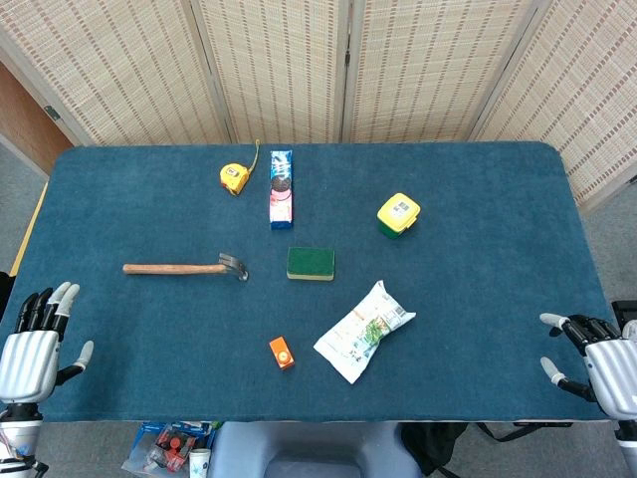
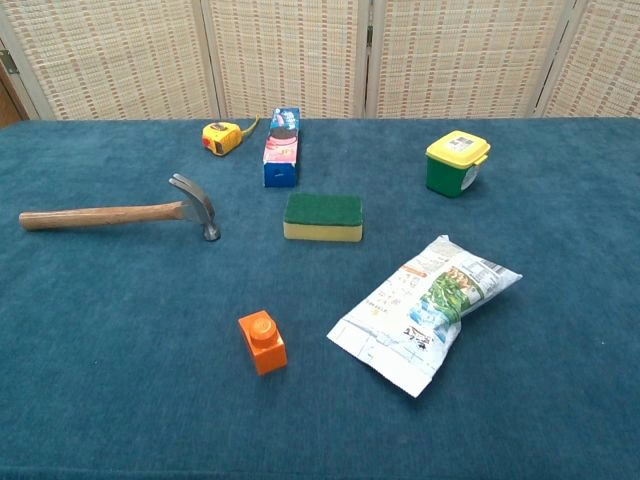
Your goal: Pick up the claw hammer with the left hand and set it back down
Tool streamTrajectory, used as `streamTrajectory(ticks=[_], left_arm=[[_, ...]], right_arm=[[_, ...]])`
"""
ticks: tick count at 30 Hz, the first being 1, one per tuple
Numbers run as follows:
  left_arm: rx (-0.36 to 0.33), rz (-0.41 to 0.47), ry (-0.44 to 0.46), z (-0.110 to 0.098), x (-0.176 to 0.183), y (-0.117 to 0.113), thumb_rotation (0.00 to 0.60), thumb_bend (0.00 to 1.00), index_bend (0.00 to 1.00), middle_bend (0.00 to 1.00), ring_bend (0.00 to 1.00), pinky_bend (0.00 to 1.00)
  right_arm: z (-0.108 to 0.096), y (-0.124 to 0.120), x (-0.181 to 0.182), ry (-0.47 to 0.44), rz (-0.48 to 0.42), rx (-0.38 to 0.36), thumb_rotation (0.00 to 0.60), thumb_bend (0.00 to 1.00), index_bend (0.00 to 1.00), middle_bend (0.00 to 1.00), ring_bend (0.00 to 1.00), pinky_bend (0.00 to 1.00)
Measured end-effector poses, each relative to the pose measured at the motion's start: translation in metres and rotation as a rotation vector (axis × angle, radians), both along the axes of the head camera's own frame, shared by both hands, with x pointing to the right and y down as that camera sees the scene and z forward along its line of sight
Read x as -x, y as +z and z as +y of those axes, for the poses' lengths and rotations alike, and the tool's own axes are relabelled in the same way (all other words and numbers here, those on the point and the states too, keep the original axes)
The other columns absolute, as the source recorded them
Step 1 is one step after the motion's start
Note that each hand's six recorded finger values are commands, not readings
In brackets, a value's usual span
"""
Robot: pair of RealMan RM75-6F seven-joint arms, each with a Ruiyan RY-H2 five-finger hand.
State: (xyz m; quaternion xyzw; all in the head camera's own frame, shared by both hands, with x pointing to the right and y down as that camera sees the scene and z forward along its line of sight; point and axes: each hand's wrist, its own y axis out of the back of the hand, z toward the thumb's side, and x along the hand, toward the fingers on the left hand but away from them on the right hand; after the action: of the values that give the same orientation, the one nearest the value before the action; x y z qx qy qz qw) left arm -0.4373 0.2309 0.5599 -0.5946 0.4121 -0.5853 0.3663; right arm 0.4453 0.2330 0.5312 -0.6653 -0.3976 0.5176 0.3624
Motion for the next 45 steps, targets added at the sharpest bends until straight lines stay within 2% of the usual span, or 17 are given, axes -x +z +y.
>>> streamTrajectory(ticks=[12,18,22,26,32,38,45], left_arm=[[0.011,-0.005,0.028,-0.002,-0.002,0.001,0.6,0.34,0.0,0.0,0.0,0.0],[0.012,0.023,0.083,-0.019,-0.016,0.008,0.6,0.34,0.0,0.0,0.0,0.0],[0.031,0.044,0.137,-0.034,-0.032,0.017,0.6,0.34,0.06,0.01,0.0,0.0],[0.088,0.06,0.189,-0.05,-0.052,0.035,0.6,0.34,0.08,0.07,0.0,0.0],[0.182,0.05,0.253,-0.079,-0.084,0.069,0.6,0.34,0.13,0.08,0.0,0.0],[0.241,0.022,0.261,-0.103,-0.104,0.101,0.6,0.34,0.15,0.08,0.0,0.0],[0.336,-0.032,0.241,-0.117,-0.11,0.132,0.6,0.34,0.13,0.11,0.0,0.0]], right_arm=[[-0.003,-0.006,0.001,0.004,0.005,-0.023,0.6,0.28,0.27,0.42,0.27,0.28],[-0.006,-0.012,0.0,0.012,0.018,-0.043,0.6,0.28,0.27,0.42,0.27,0.28],[-0.007,-0.014,0.0,0.01,0.019,-0.047,0.6,0.28,0.27,0.42,0.27,0.28],[-0.006,-0.014,0.0,0.012,0.022,-0.043,0.6,0.28,0.27,0.42,0.27,0.28],[-0.003,-0.014,-0.004,0.027,0.029,-0.037,0.6,0.28,0.27,0.42,0.27,0.28],[-0.002,-0.014,-0.008,0.038,0.036,-0.033,0.6,0.28,0.27,0.42,0.27,0.28],[-0.002,-0.013,-0.009,0.043,0.041,-0.024,0.6,0.28,0.27,0.42,0.27,0.28]])
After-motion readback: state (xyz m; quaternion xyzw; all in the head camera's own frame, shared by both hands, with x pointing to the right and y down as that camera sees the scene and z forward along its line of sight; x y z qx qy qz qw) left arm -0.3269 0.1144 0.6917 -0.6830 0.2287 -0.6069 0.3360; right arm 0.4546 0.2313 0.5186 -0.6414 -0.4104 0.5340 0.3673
